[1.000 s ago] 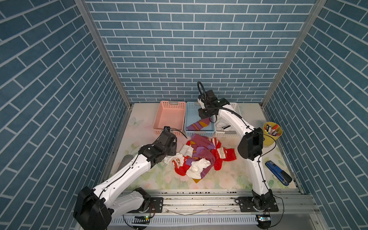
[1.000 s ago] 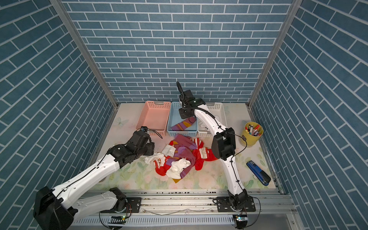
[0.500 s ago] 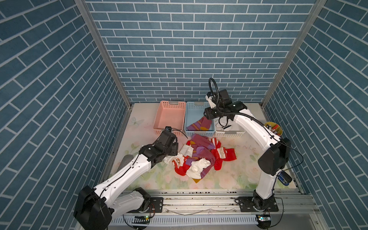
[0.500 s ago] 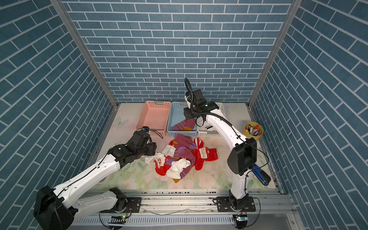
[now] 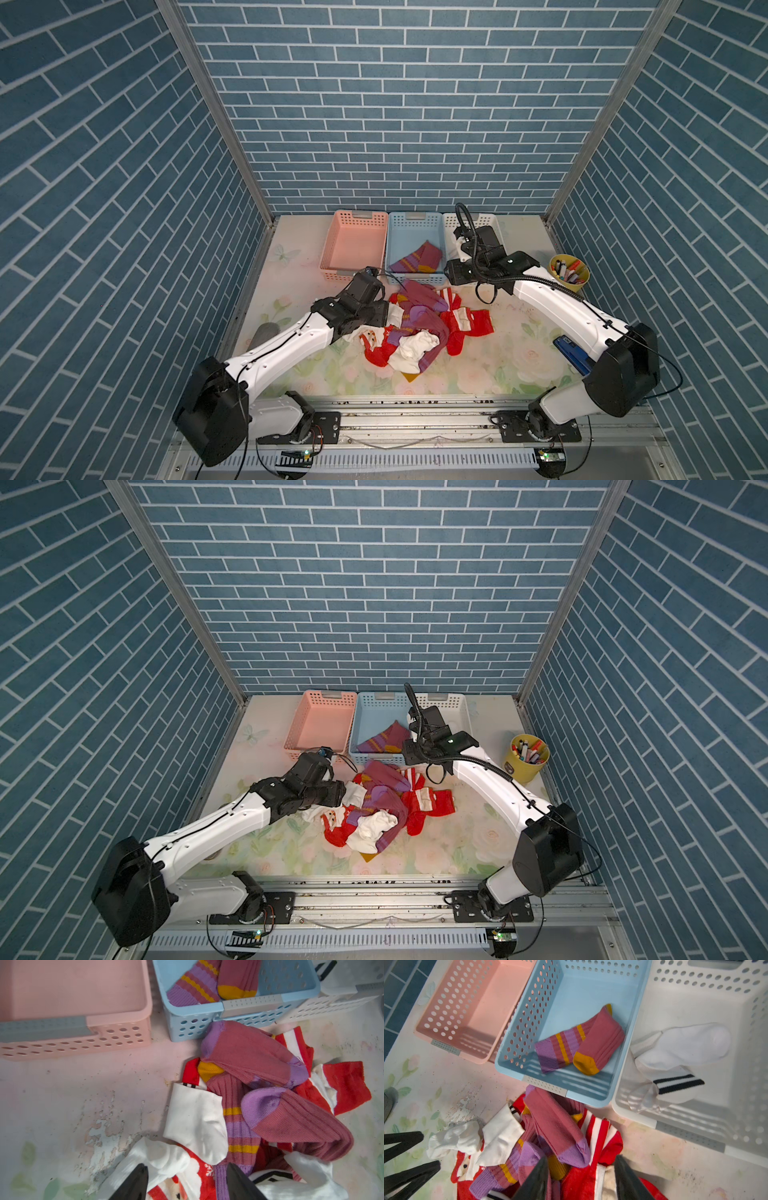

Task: Sort the socks into the basket by color
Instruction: Pick up the sock at the center of the board.

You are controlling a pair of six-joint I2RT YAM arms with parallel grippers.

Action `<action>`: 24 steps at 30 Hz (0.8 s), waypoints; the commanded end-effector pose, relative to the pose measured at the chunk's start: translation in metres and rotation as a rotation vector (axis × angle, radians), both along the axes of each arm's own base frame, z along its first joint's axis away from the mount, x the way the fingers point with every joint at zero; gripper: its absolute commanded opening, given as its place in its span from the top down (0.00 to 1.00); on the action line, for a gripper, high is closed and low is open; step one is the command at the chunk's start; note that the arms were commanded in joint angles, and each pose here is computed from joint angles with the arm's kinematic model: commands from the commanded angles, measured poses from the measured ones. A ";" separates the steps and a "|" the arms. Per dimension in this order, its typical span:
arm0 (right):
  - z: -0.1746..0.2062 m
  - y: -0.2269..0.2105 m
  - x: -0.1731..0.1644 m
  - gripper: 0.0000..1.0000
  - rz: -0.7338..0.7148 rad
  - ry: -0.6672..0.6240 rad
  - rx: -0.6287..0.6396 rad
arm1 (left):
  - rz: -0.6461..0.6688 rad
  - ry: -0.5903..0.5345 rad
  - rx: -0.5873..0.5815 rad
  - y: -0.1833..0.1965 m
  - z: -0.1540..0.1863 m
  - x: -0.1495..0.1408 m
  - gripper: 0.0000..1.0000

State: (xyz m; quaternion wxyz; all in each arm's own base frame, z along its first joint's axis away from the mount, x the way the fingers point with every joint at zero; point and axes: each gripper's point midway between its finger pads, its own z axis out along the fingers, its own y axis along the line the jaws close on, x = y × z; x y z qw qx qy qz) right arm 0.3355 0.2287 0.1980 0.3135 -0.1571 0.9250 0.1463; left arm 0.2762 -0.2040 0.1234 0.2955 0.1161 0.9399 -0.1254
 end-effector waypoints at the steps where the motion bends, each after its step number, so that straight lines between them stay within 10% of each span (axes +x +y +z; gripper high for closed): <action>1: 0.007 -0.008 -0.006 0.48 -0.066 -0.023 0.045 | -0.055 -0.024 -0.035 -0.027 0.009 0.006 0.33; 24: -0.010 -0.078 -0.038 0.36 -0.254 -0.026 -0.066 | -0.307 0.064 -0.056 -0.161 -0.014 -0.013 0.33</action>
